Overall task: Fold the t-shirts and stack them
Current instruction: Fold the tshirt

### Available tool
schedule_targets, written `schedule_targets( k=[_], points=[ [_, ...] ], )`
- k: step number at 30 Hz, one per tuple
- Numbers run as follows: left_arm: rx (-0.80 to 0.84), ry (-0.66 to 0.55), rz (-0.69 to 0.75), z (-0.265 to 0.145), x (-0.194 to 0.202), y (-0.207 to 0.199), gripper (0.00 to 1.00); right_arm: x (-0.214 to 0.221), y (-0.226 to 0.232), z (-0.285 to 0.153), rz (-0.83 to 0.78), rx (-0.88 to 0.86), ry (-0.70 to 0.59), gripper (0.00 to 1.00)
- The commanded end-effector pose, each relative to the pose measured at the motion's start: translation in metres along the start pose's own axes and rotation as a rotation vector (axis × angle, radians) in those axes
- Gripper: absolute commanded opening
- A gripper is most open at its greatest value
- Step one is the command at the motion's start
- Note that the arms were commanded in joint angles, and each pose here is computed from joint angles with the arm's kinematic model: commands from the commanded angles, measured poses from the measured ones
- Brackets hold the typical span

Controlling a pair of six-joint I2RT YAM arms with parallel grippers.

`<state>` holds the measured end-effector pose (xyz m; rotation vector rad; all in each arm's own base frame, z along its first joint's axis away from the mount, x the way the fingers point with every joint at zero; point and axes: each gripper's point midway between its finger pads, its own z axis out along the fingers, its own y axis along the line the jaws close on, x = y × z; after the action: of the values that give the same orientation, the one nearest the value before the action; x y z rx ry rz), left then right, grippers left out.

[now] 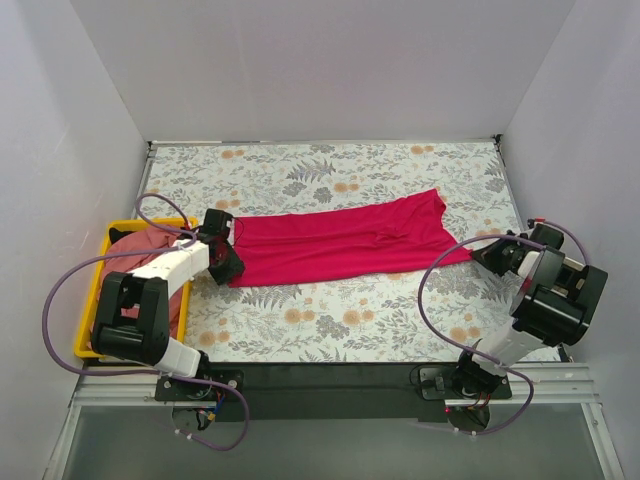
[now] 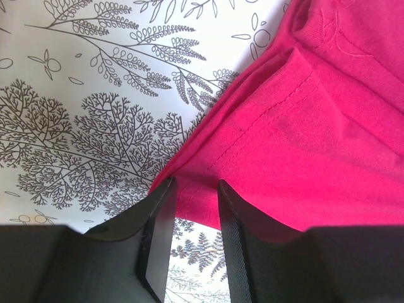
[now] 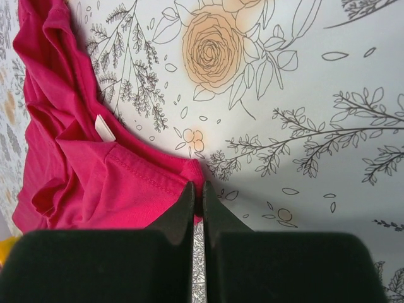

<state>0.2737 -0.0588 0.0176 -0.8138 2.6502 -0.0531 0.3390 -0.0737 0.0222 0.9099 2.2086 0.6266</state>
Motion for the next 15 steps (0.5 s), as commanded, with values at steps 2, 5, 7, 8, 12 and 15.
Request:
schedule_targets(
  k=[2,5,7,8,12,15],
  points=[
    [-0.104,0.194,0.014,0.006,0.053,0.036,0.33,-0.006,-0.013,-0.006,0.002,0.066,-0.04,0.01],
    [-0.096,0.207,0.003,0.005,0.057,0.036,0.36,0.001,-0.023,-0.013,0.044,0.13,-0.039,0.02],
    [-0.081,0.201,-0.008,0.002,0.056,0.034,0.41,0.0,-0.023,-0.019,0.055,0.156,-0.049,0.09],
    [-0.073,0.196,-0.014,0.001,0.055,0.032,0.44,-0.004,-0.025,-0.022,0.052,0.175,-0.066,0.13],
    [-0.039,0.134,-0.033,-0.013,0.037,0.021,0.54,-0.02,-0.016,-0.034,0.033,0.201,-0.103,0.23],
    [0.002,0.064,-0.029,-0.026,0.017,0.01,0.67,-0.032,-0.005,-0.039,-0.011,0.204,-0.114,0.34]
  ],
)
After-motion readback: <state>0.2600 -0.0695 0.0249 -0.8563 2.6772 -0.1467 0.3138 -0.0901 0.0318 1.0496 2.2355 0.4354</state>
